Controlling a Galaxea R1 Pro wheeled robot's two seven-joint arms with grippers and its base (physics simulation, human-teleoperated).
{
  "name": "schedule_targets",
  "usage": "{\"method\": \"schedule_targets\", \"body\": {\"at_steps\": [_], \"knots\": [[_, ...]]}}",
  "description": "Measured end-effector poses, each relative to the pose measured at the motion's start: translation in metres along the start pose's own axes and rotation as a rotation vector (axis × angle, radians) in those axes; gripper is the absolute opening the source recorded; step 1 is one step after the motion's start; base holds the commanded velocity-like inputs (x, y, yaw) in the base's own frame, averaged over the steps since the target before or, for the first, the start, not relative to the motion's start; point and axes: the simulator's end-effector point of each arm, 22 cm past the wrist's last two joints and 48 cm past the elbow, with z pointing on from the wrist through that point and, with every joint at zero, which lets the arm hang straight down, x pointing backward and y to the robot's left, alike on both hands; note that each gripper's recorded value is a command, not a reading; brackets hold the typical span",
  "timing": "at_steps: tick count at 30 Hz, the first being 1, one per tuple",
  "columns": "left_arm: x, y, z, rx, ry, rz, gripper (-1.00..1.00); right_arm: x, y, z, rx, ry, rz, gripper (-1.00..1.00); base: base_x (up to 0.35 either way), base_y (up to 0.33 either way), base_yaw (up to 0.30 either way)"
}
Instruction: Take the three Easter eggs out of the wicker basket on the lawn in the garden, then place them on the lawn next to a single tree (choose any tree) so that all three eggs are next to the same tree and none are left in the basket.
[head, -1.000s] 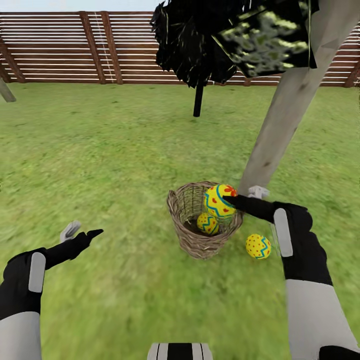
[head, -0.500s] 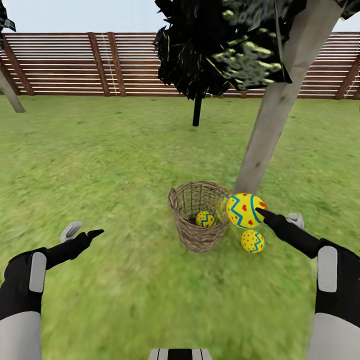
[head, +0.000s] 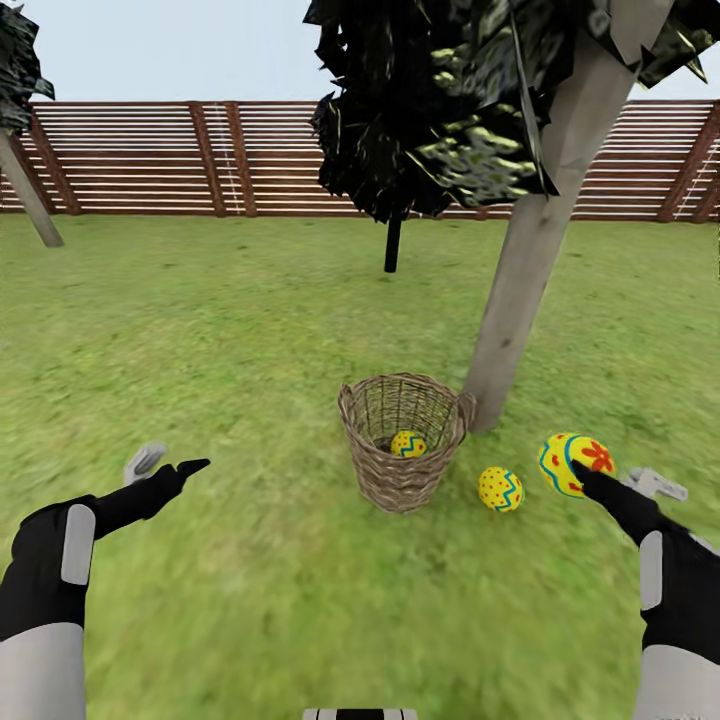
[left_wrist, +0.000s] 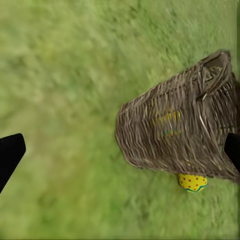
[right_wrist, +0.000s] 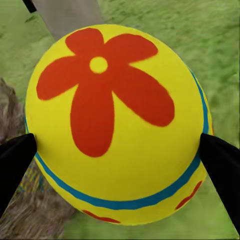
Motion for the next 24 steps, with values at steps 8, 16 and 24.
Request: {"method": "schedule_targets", "body": {"at_steps": [8, 16, 24], "knots": [[-0.004, -0.016, -0.004, 0.043, -0.014, 0.0, 1.0, 0.068, 0.037, 0.032, 0.224, -0.065, -0.437, -1.0, 0.0, 0.0, 0.0], [-0.003, -0.049, -0.008, 0.195, -0.012, 0.001, 1.0, 0.068, 0.038, 0.028, 0.299, -0.086, -0.516, -1.0, 0.0, -0.207, 0.0], [-0.003, -0.049, -0.008, 0.197, -0.013, 0.002, 1.0, 0.063, 0.043, 0.028, 0.294, -0.098, -0.513, -1.0, 0.0, -0.315, 0.076]]}}
